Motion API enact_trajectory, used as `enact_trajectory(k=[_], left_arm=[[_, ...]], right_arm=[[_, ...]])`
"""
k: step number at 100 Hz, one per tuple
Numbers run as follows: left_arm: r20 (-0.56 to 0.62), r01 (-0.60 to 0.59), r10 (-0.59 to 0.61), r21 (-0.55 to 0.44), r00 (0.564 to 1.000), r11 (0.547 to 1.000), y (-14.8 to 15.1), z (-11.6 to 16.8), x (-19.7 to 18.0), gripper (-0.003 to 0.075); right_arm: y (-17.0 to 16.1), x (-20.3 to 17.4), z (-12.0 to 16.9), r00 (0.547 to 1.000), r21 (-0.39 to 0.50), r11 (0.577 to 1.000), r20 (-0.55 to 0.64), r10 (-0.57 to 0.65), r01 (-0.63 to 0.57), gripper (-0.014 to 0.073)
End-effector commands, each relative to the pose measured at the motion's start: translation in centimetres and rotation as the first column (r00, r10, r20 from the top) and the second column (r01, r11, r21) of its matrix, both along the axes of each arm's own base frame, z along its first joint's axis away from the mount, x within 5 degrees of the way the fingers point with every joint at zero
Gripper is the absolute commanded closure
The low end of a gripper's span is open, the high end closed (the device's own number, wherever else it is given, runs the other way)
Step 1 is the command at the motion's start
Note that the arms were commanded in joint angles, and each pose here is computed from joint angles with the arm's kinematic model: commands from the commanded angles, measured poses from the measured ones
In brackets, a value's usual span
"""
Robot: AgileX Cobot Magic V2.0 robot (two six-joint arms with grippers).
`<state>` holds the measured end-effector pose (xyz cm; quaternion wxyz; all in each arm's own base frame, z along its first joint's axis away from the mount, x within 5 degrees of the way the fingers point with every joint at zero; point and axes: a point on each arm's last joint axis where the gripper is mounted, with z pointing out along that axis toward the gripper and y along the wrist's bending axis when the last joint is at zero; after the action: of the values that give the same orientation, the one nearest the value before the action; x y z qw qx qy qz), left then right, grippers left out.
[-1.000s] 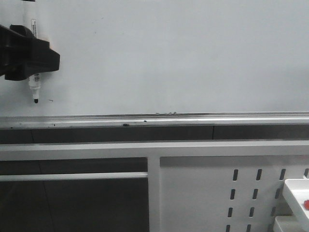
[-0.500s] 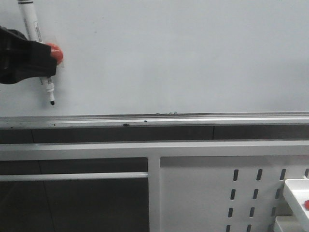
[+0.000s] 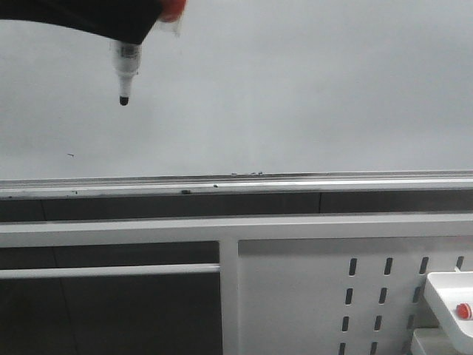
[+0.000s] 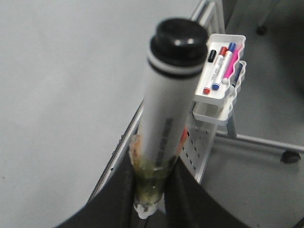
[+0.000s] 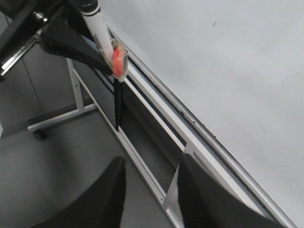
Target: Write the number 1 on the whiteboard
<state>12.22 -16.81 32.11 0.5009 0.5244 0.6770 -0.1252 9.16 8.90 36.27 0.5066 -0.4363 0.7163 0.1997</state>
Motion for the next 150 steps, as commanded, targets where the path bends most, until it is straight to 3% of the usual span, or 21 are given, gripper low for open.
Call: enact_trajectory(k=[1, 12, 32, 52, 75, 104, 125, 143, 150], left_arm=[[0.070, 0.041, -0.039, -0.021, 0.997, 0.999, -0.3, 2.3, -0.6, 0.0740], [0.086, 0.063, -0.065, 0.026, 0.994, 0.998, -0.4, 2.6, -1.0, 0.0740], [0.108, 0.061, -0.068, 0.065, 0.992, 0.996, -0.3, 2.4, -0.9, 0.0740], [0.122, 0.061, -0.070, 0.074, 0.990, 0.995, -0.3, 2.4, -0.9, 0.0740], [0.122, 0.061, -0.070, 0.074, 0.990, 0.995, -0.3, 2.4, -0.9, 0.0740], [0.122, 0.061, -0.070, 0.074, 0.990, 0.995, -0.3, 2.4, -0.9, 0.0740], [0.122, 0.061, -0.070, 0.074, 0.990, 0.995, -0.3, 2.4, -0.9, 0.0740], [0.092, 0.061, -0.065, 0.054, 0.994, 0.997, -0.3, 2.4, -1.0, 0.0734], [0.071, 0.059, -0.061, 0.026, 0.996, 0.998, -0.1, 2.6, -1.3, 0.0673]], right_arm=[[1.4, 1.3, 2.2, 0.997, 0.037, 0.998, 0.058, 0.052, -0.054, 0.0359], [3.2, 1.6, 3.2, 0.989, 0.054, 0.990, 0.085, 0.123, -0.128, 0.0346], [6.6, 1.6, 3.3, 0.966, 0.089, 0.971, 0.158, 0.205, -0.221, 0.0180], [9.4, 2.7, 2.3, 0.964, 0.096, 0.971, 0.175, 0.198, -0.217, 0.0182], [10.4, 3.9, 1.8, 0.971, 0.106, 0.979, 0.187, 0.151, -0.173, 0.0188], [10.9, 4.1, 1.3, 0.978, 0.113, 0.977, 0.129, 0.164, -0.179, 0.0466], [11.5, 3.8, -0.2, 0.971, 0.042, 0.970, 0.041, 0.237, -0.238, 0.0671], [11.6, 3.8, -0.2, 0.971, 0.041, 0.970, 0.040, 0.236, -0.238, 0.0666], [11.4, 3.8, 0.1, 0.972, 0.050, 0.972, 0.060, 0.227, -0.230, 0.0666]])
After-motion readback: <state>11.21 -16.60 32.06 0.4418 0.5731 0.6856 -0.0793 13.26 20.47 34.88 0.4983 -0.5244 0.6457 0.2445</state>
